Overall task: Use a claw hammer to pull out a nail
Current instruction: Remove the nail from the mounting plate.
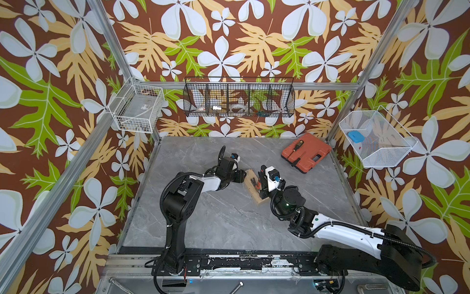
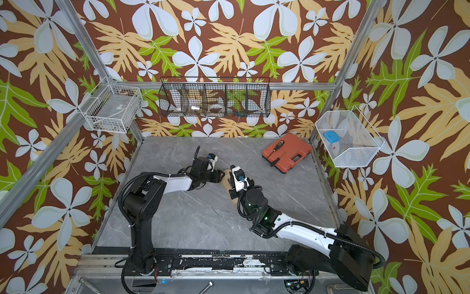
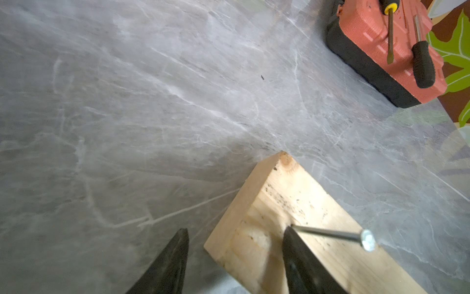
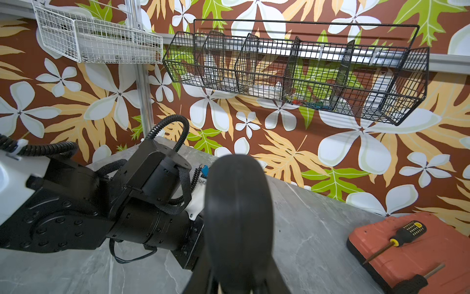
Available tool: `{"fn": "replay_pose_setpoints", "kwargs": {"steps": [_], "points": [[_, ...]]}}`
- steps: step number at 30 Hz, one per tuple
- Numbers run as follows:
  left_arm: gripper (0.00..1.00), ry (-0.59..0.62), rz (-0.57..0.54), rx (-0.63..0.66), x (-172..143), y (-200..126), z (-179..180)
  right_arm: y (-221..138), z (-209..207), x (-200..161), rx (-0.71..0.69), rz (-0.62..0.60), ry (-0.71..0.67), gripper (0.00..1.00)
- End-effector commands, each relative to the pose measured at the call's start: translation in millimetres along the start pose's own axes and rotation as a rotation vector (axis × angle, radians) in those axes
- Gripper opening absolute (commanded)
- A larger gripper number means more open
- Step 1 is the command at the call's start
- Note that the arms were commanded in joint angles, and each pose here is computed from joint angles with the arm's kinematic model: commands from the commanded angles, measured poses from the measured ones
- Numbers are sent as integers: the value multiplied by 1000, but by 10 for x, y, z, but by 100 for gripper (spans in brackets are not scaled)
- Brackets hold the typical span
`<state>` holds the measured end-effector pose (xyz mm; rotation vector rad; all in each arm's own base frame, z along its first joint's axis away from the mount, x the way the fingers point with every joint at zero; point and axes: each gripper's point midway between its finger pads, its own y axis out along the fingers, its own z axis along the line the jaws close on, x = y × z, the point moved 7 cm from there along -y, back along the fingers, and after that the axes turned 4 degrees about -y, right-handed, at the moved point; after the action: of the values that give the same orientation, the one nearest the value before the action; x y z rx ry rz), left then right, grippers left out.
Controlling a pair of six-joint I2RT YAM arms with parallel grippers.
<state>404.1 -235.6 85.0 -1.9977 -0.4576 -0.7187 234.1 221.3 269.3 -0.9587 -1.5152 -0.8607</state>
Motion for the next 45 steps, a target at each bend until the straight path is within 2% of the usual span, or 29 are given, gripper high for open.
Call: {"fn": "replay_pose_setpoints", "kwargs": {"steps": [1,26,45], "points": [[60,-32,265,224,-573,-45,381,-26,1,81,6,-48,40,0],[59,-54,270,213,-614,-51,380,-135,-22,82,3,-86,43,0],[59,-69,240,174,-548,-122,309,-286,-103,376,-4,-177,86,0]]}}
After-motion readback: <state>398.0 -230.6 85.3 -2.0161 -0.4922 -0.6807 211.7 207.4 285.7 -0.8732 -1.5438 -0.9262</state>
